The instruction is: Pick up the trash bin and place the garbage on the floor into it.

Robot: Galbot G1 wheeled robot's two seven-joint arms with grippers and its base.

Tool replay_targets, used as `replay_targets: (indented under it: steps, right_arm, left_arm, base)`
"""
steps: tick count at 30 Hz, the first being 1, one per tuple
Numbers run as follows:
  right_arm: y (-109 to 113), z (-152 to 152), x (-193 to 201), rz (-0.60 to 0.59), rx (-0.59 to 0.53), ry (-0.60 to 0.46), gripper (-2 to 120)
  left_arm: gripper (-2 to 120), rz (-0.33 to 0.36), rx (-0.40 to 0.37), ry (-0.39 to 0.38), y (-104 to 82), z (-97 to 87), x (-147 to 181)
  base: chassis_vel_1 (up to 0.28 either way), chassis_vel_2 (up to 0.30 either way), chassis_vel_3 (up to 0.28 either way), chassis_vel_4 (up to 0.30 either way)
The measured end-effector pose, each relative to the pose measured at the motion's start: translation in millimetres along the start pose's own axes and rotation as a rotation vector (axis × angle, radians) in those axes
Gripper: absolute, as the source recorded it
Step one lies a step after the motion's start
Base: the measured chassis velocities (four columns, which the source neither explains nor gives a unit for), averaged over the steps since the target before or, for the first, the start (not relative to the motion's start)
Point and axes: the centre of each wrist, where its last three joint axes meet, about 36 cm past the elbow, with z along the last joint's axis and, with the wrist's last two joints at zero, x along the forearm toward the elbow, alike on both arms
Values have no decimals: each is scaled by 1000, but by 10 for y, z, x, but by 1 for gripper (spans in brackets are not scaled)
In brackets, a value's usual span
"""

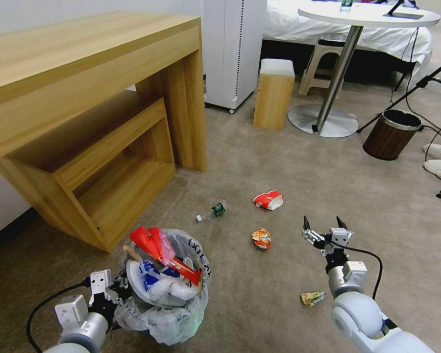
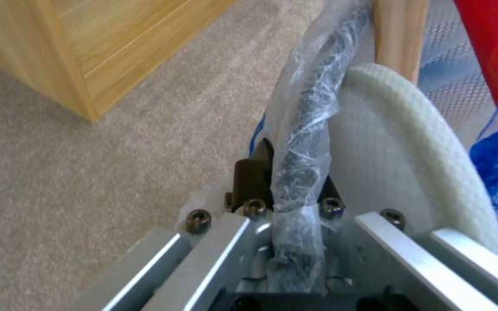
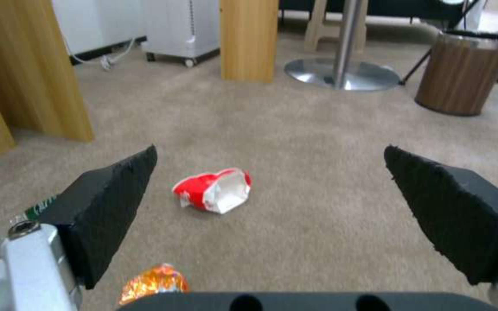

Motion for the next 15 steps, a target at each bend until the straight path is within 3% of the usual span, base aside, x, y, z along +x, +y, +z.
replay_targets:
  steps: [8,15]
  right_arm:
    - [7,49,96,22,-9,76,100]
    - [130,252,330,68,-44,271,100]
  left_arm:
    - [0,17,-35,28,102,-20,-76]
    - [0,17,-21,26,91,29,-122]
  base:
    - [0,0,0,0]
    - [0,0,0,0]
